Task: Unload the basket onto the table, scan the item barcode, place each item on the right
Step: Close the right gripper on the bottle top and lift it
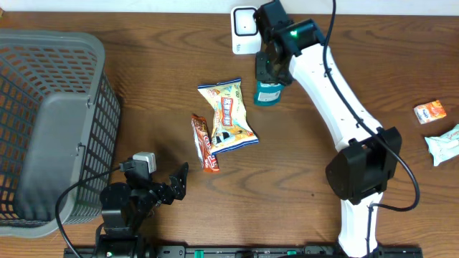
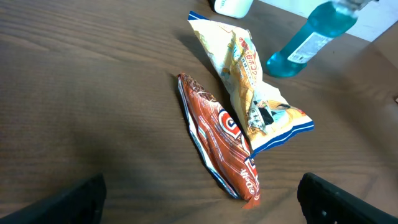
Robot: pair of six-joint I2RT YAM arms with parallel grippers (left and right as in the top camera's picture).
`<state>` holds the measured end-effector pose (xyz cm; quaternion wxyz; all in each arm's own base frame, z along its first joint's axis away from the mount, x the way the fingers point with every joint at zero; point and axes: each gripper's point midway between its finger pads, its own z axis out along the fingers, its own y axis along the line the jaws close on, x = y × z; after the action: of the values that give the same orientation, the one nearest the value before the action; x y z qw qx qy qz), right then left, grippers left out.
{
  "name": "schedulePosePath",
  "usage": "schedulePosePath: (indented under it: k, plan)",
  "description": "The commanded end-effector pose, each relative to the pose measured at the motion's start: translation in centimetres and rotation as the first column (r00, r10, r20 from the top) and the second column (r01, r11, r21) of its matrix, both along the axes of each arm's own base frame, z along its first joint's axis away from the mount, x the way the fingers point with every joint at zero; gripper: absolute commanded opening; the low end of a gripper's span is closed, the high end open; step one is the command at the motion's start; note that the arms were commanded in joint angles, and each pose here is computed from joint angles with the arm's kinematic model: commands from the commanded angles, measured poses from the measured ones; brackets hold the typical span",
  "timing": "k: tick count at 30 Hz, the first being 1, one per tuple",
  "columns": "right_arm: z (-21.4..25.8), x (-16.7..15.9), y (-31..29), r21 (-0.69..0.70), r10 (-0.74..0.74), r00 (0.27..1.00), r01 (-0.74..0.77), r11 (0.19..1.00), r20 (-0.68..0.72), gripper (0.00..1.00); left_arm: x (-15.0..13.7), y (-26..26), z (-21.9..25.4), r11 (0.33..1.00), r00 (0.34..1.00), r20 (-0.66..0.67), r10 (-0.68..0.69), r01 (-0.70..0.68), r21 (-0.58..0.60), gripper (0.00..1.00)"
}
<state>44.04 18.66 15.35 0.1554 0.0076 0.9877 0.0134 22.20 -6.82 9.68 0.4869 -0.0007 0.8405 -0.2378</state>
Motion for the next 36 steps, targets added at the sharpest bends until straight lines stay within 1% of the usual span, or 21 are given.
schedulePosePath:
  k: [1, 4, 6, 14, 16, 19, 24, 29, 30, 32, 34, 36]
  plan:
    - [0.5, -0.3, 0.0, 0.001, -0.029, 0.999, 0.029, 1.000, 0.022, 0.08, -0.5, -0.2, -1.1, 1.000, 0.999, -0.041, -0.009, 0.008, -0.012, 0.98]
    - [-0.6, -0.5, -0.1, 0.000, -0.048, 0.999, 0.048, 0.999, 0.007, 0.09, -0.5, -0.2, -1.1, 1.000, 0.999, -0.041, -0.009, 0.008, -0.012, 0.98]
    - [-1.1, -0.6, -0.1, -0.001, -0.054, 0.999, 0.054, 0.999, 0.001, 0.11, -0.5, -0.2, -1.1, 1.000, 0.999, -0.041, -0.009, 0.008, -0.012, 0.98]
    - [-1.0, -0.5, -0.3, 0.000, -0.057, 0.998, 0.057, 0.998, 0.004, 0.37, -0.5, -0.2, -1.1, 1.000, 0.999, -0.041, -0.009, 0.008, -0.012, 0.98]
    - [-0.9, -0.4, -0.3, -0.002, -0.047, 0.999, 0.047, 0.999, 0.007, 0.39, -0.5, -0.2, -1.1, 1.000, 0.999, -0.041, -0.009, 0.008, -0.012, 0.99]
    - [-0.5, -0.1, -0.3, -0.008, -0.016, 1.000, 0.016, 1.000, 0.018, 0.46, -0.5, -0.2, -1.1, 1.000, 0.999, -0.041, -0.009, 0.008, -0.012, 0.98]
    - [0.4, 0.3, -0.1, -0.012, 0.025, 0.999, -0.025, 1.000, 0.042, 0.60, -0.5, -0.2, -1.1, 1.000, 0.999, -0.041, -0.009, 0.008, -0.012, 0.98]
    - [1.8, 0.4, 0.1, -0.048, 0.159, 0.986, -0.157, 0.986, 0.055, 0.84, -0.5, -0.2, -1.1, 1.000, 0.999, -0.041, -0.009, 0.008, -0.012, 0.98]
    - [2.1, 0.3, 0.0, -0.063, 0.199, 0.979, -0.195, 0.979, 0.054, 0.91, -0.5, -0.2, -1.1, 1.000, 0.999, -0.041, -0.009, 0.008, -0.012, 0.99]
    - [2.5, 0.2, 0.0, -0.103, 0.302, 0.952, -0.296, 0.950, 0.047, 0.99, -0.5, -0.2, -1.1, 1.000, 0.999, -0.041, -0.009, 0.008, -0.012, 0.99]
    - [2.6, -0.1, 0.0, -0.134, 0.398, 0.917, -0.391, 0.910, 0.027, 0.99, -0.5, -0.2, -1.1, 1.000, 0.999, -0.041, -0.009, 0.008, -0.012, 0.98]
    - [2.4, -0.7, 0.4, -0.122, 0.507, 0.862, -0.503, 0.856, 0.003, 0.99, -0.5, -0.2, -1.1, 1.000, 0.999, -0.041, -0.009, 0.008, -0.012, 0.99]
